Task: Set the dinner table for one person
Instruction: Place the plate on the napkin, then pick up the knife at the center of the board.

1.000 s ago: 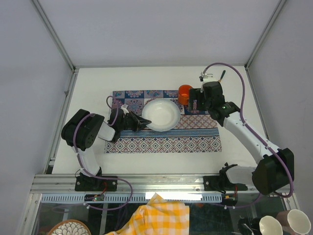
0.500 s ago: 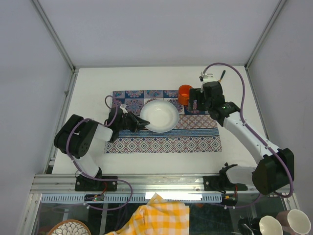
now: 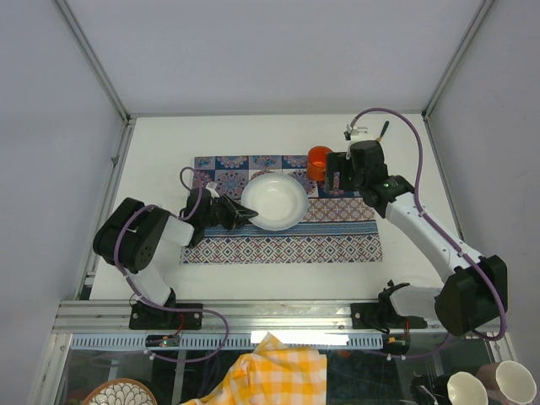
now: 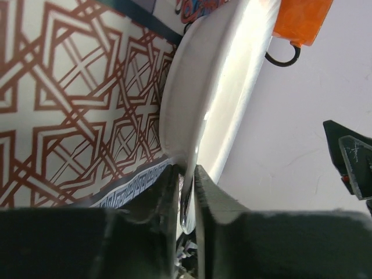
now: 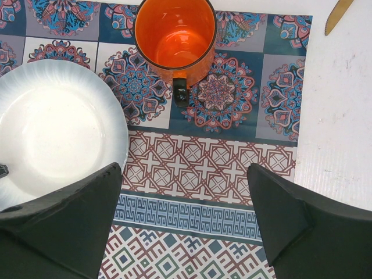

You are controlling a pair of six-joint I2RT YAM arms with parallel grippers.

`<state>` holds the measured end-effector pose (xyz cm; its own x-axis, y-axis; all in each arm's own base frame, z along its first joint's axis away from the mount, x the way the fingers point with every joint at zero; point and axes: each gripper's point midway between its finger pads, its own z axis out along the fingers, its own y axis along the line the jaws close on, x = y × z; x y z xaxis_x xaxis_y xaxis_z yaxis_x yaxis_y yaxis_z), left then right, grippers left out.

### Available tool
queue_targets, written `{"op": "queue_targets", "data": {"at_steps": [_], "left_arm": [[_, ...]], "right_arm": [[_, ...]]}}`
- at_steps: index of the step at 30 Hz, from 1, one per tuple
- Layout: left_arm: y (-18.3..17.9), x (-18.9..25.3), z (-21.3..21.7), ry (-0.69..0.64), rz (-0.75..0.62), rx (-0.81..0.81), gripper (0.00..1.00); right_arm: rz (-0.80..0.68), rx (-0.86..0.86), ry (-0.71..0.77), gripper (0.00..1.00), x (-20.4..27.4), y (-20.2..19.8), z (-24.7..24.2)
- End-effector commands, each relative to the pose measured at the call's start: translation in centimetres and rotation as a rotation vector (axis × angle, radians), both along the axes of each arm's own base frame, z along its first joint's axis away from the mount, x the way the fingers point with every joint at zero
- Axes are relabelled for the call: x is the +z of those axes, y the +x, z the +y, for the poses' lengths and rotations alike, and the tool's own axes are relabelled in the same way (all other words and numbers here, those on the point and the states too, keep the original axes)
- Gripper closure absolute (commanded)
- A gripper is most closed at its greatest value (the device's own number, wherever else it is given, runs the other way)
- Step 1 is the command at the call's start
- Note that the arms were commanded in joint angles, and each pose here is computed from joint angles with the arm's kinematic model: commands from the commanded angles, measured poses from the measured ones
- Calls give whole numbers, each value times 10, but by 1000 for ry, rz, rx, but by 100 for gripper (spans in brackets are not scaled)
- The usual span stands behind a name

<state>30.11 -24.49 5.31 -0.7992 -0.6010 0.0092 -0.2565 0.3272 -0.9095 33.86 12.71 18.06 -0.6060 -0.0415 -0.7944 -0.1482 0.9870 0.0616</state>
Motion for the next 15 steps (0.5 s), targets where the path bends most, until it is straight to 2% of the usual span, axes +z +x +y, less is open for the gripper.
{"op": "queue_targets", "data": {"at_steps": [1, 3, 5, 9, 15], "left_arm": [[-1, 19, -5, -34, -64, -26, 74], [0, 20, -5, -30, -64, -23, 60], [0, 20, -5, -18, -62, -25, 52], [1, 25, -2, 11, -73, -18, 46], [4, 34, 8, 87, -83, 20, 44]], "right_arm": [[-63, -6, 15, 8, 23, 9, 1], [-61, -5, 14, 8, 22, 9, 1], [-61, -5, 14, 8, 22, 9, 1], [-57, -2, 18, 8, 21, 10, 3], [-58, -3, 17, 8, 21, 10, 2]]}}
